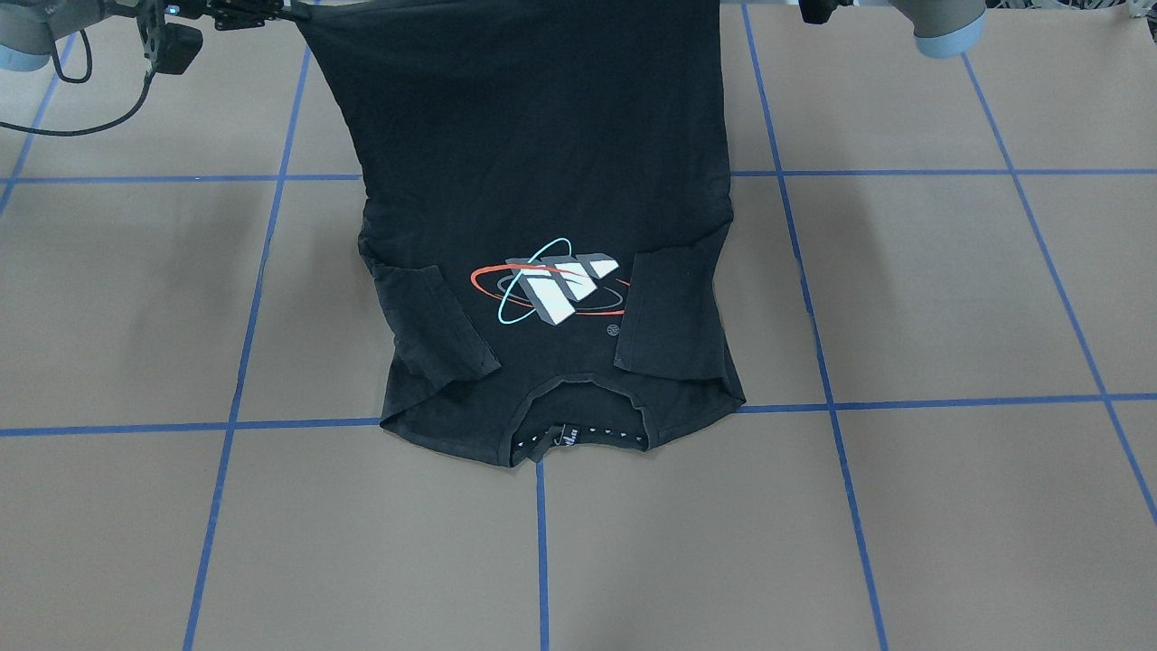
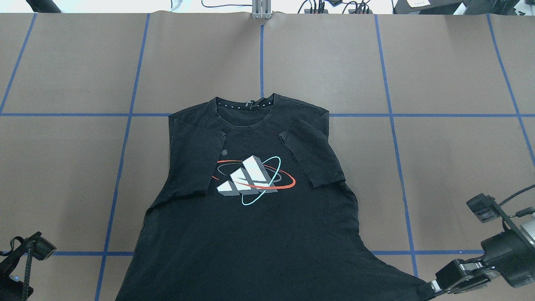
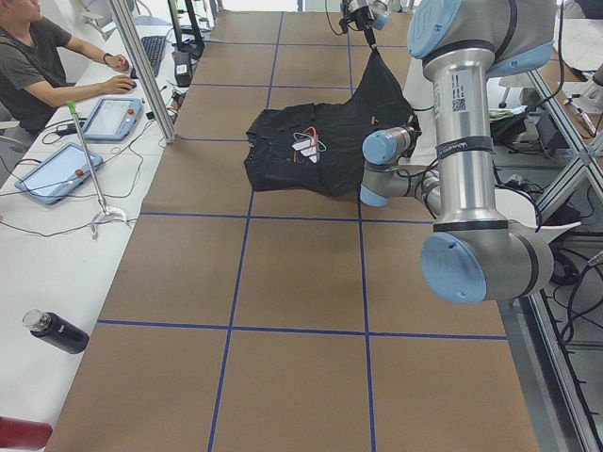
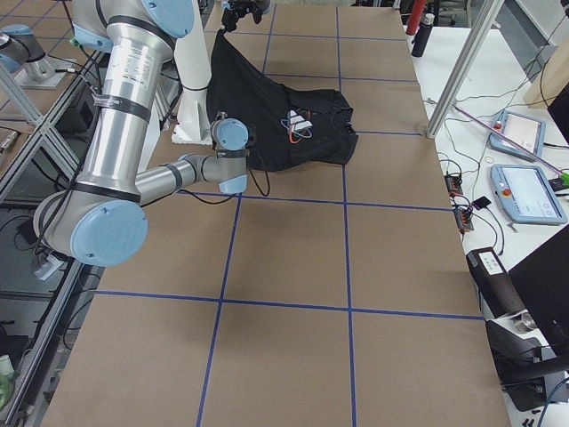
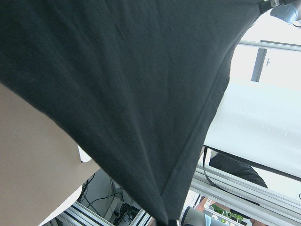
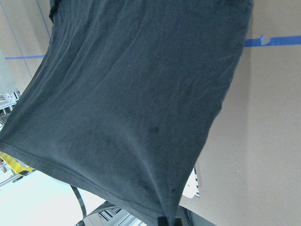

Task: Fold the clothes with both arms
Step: 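Lift the hem with both grippers and pull it toward the robot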

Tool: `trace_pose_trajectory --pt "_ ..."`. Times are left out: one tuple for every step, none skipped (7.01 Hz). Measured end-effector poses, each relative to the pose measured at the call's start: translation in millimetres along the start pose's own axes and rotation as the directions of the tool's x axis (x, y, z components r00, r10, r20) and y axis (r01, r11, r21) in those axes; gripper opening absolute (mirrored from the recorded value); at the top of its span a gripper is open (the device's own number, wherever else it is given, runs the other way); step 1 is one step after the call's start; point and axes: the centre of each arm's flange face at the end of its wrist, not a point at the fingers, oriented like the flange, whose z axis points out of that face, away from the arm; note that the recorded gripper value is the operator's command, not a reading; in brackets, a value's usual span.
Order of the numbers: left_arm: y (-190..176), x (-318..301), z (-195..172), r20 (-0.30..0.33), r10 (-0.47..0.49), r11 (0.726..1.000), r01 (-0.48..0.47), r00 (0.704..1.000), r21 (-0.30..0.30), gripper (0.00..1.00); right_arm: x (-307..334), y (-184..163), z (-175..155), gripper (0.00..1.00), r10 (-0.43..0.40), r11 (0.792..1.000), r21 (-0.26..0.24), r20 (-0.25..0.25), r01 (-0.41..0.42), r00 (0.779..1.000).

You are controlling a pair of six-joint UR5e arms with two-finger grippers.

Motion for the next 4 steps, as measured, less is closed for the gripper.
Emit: trace_pose_trajectory --pt "-14.2 0.3 -0.4 -0.002 0.016 0.999 -0.016 1.000 0.034 0.00 -2.5 -10.9 -5.4 0.00 -0.012 0.999 0.033 0.010 0.012 1.000" --pt "-38.2 0.1 -2.5 -0.001 0.038 0.996 -0.038 0.999 0.079 0.00 -5.3 -25.0 -9.3 0.00 -0.023 0.998 0.067 0.020 0.022 1.000" --pt "-63.6 0.2 -5.3 0.003 0.057 0.991 -0.057 0.998 0.123 0.00 -10.5 -42.3 -11.6 0.00 -0.036 0.994 0.101 0.031 0.032 0.999" --pt "-84.3 1.7 -13.3 0.014 0.068 0.983 -0.069 0.998 0.169 0.00 -17.1 -57.6 -18.0 0.00 -0.048 0.989 0.141 0.041 0.042 0.998"
